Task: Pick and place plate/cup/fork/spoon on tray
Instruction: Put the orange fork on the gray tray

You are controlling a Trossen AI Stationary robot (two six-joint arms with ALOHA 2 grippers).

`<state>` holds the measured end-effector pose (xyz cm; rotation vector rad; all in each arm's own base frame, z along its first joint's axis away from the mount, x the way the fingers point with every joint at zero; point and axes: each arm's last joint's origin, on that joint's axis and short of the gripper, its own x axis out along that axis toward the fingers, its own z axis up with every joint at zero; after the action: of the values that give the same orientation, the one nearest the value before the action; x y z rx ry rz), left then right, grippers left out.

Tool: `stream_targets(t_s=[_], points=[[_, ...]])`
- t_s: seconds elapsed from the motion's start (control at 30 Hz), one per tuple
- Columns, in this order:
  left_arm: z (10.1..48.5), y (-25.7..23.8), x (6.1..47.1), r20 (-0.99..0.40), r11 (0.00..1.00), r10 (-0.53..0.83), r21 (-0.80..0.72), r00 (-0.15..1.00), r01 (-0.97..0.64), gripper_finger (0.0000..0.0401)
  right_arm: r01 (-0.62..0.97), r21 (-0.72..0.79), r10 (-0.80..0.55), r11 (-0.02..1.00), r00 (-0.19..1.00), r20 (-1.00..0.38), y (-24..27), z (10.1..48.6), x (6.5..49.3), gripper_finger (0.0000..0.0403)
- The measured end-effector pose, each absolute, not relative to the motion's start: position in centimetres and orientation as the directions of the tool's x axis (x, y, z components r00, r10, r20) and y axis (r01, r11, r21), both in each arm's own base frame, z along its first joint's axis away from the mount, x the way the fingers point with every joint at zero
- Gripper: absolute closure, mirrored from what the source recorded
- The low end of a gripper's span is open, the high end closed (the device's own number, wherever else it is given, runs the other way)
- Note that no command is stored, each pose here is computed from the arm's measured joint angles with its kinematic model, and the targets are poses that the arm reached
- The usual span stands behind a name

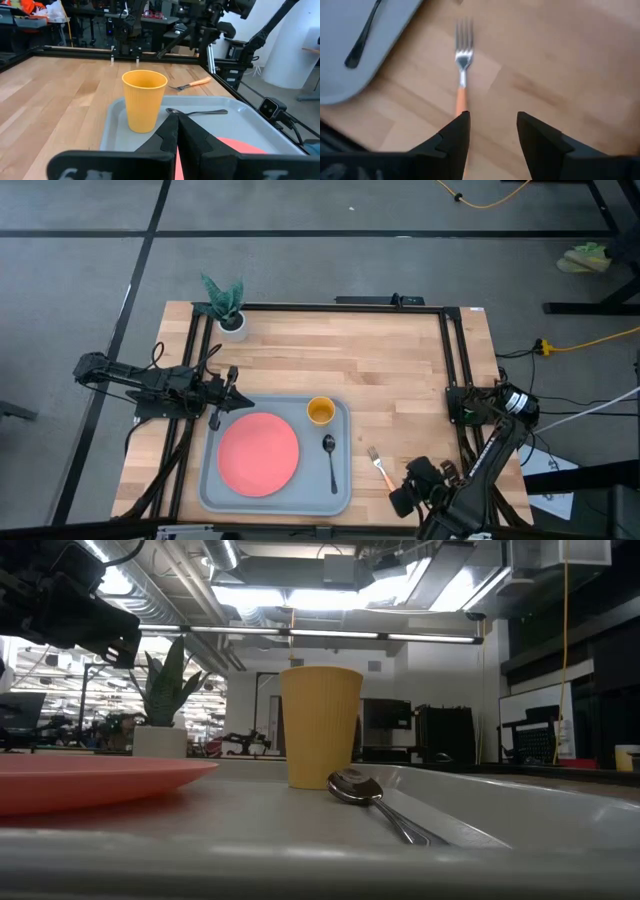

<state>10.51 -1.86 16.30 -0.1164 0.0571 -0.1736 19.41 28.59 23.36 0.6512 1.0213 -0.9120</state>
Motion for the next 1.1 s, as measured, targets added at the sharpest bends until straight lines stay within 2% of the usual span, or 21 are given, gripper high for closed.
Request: stream_targets(t_s=[0.2, 0.43, 0.73, 0.97, 1.1], points=[[16.3, -1.9, 10.5, -0.047, 0.978, -0.175, -0.121, 0.983, 0.168, 0.0401, 0.897, 0.088, -0.247, 0.432, 0.212, -0.945, 29.1, 22.3, 19.6, 0.0234], [16.3, -1.9, 10.5, -0.047, 0.978, -0.175, -0.12, 0.983, 0.169, 0.0401, 0.935, 0.108, -0.25, 0.337, 0.2, -0.947, 28.2, 22.0, 20.9, 0.0234], [16.3, -1.9, 10.5, -0.046, 0.978, -0.175, -0.121, 0.983, 0.169, 0.0401, 0.931, 0.023, -0.193, 0.365, 0.1, -0.976, 26.1, 21.9, 23.6, 0.0234], [16.3, -1.9, 10.5, -0.046, 0.978, -0.176, -0.121, 0.983, 0.169, 0.0401, 0.934, 0.054, -0.172, 0.353, 0.122, -0.977, 25.4, 21.9, 24.9, 0.0234], [16.3, -1.9, 10.5, -0.047, 0.978, -0.176, -0.121, 0.983, 0.169, 0.0401, 0.932, 0.084, -0.267, 0.353, 0.187, -0.945, 25.5, 21.0, 25.2, 0.0234]])
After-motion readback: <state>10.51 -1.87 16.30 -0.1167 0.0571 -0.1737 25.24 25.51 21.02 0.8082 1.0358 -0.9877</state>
